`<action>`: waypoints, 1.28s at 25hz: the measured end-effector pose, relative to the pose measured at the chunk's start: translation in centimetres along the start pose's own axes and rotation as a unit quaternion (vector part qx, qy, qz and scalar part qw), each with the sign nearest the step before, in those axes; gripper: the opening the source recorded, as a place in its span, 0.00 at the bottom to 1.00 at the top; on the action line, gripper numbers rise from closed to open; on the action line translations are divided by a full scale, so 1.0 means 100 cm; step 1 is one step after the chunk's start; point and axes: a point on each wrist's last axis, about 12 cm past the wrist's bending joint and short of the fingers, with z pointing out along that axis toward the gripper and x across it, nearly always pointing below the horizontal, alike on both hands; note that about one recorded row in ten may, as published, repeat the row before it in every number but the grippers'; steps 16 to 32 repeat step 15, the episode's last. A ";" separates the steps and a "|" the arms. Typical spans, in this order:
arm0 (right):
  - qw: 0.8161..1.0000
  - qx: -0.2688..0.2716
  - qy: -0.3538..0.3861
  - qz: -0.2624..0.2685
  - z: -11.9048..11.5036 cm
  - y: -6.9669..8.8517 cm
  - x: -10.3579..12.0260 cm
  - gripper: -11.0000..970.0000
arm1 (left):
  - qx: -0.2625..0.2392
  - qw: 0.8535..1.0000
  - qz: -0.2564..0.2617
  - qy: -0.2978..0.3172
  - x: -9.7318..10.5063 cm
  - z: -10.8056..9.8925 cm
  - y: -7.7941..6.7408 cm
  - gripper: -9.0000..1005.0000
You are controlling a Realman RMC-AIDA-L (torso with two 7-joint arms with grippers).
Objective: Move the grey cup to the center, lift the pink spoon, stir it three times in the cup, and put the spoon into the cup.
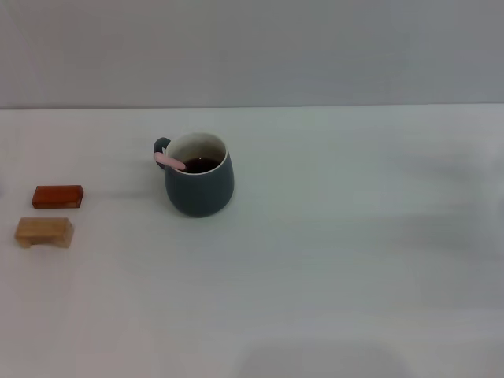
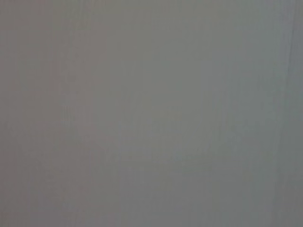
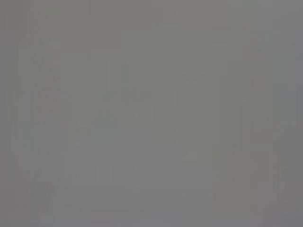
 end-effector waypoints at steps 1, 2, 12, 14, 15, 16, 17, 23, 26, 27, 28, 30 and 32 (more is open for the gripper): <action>1.000 0.009 -0.001 -0.006 -0.001 -0.003 0.001 0.06 | -0.003 1.000 0.001 0.001 0.001 -0.001 0.001 0.51; 1.000 0.028 -0.002 -0.014 -0.004 -0.008 0.002 0.06 | -0.009 1.000 0.003 0.003 0.002 -0.001 0.005 0.52; 0.997 0.067 -0.032 -0.003 -0.031 -0.019 0.012 0.06 | -0.024 1.000 -0.002 -0.006 0.001 -0.004 0.015 0.55; 0.997 0.074 -0.033 0.005 -0.034 -0.021 0.013 0.06 | -0.023 1.000 -0.002 -0.007 0.001 -0.004 0.014 0.55; 0.996 0.083 -0.035 0.015 -0.037 -0.024 0.014 0.06 | -0.022 1.000 -0.002 -0.008 0.000 -0.004 0.013 0.55; 0.996 0.083 -0.035 0.015 -0.037 -0.024 0.014 0.06 | -0.022 1.000 -0.002 -0.008 0.000 -0.004 0.013 0.55; 0.996 0.083 -0.035 0.015 -0.037 -0.024 0.014 0.06 | -0.022 1.000 -0.002 -0.008 0.000 -0.004 0.013 0.55; 0.996 0.083 -0.035 0.015 -0.037 -0.024 0.014 0.06 | -0.022 1.000 -0.002 -0.008 0.000 -0.004 0.013 0.55; 0.996 0.083 -0.035 0.015 -0.037 -0.024 0.014 0.06 | -0.022 1.000 -0.002 -0.008 0.000 -0.004 0.013 0.55; 0.996 0.083 -0.035 0.015 -0.037 -0.024 0.014 0.06 | -0.022 1.000 -0.002 -0.008 0.000 -0.004 0.013 0.55; 0.996 0.083 -0.035 0.015 -0.037 -0.024 0.014 0.06 | -0.022 1.000 -0.002 -0.008 0.000 -0.004 0.013 0.55; 0.996 0.083 -0.035 0.015 -0.037 -0.024 0.014 0.06 | -0.022 1.000 -0.002 -0.008 0.000 -0.004 0.013 0.55; 0.996 0.083 -0.035 0.015 -0.037 -0.024 0.014 0.06 | -0.022 1.000 -0.002 -0.008 0.000 -0.004 0.013 0.55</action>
